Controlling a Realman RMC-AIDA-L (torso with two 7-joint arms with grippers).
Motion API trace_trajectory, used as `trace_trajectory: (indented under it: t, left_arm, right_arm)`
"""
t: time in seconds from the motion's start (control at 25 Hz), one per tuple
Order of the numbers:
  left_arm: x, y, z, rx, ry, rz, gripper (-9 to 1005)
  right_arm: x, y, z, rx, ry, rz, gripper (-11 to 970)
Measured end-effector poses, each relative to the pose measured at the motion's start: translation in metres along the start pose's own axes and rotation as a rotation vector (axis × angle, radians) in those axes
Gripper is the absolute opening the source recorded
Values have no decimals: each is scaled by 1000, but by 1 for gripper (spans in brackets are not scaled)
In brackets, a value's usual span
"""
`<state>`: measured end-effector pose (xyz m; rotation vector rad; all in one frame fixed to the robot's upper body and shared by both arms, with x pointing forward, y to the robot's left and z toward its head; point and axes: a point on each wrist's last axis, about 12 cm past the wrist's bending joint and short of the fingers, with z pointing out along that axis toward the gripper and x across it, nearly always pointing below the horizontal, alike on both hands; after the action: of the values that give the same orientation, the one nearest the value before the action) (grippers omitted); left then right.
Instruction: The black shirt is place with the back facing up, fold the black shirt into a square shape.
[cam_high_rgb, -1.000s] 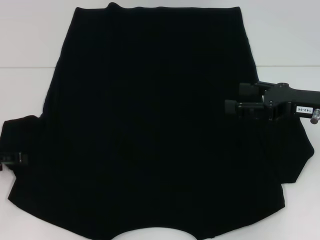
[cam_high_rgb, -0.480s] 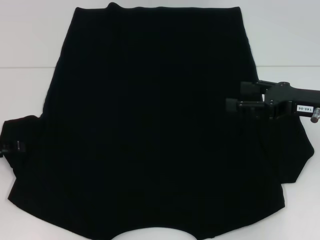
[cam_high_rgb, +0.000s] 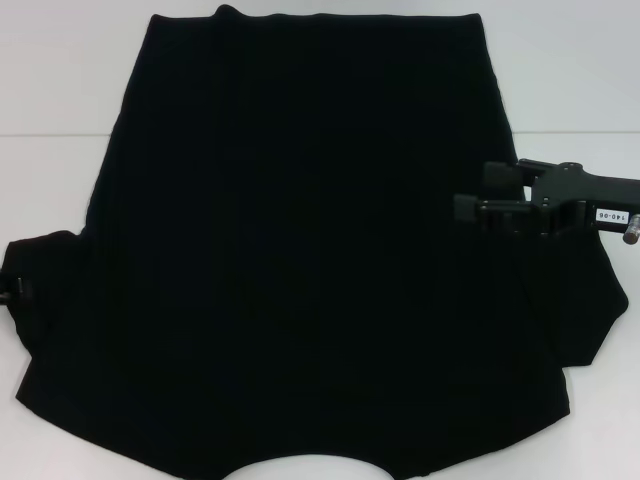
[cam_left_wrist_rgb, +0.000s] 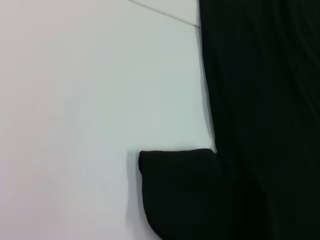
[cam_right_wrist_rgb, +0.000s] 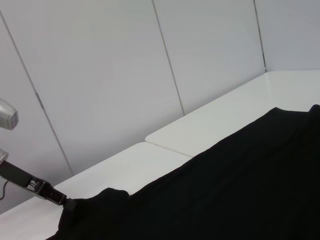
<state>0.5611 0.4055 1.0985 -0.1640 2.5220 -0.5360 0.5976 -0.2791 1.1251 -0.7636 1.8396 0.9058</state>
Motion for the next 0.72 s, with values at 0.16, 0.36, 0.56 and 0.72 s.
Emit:
trace_trajectory:
  t: [0.16,0.36,0.56,0.72]
  left_arm:
    - [-1,0,0,4,-6,-3,439]
    - [-1,0,-1,2,-13,-6,241]
    - [-4,5,-3,-17,-58,-22,13]
    - [-8,10,-5,-58,-100,-25,15]
  right_arm:
    - [1,0,0,1,-1,2,915]
    - [2,0,-1,4,-4,5,911]
    - [3,-1,-2,12,-16,13,907]
    - [4,0,-2,13,-18,18,904]
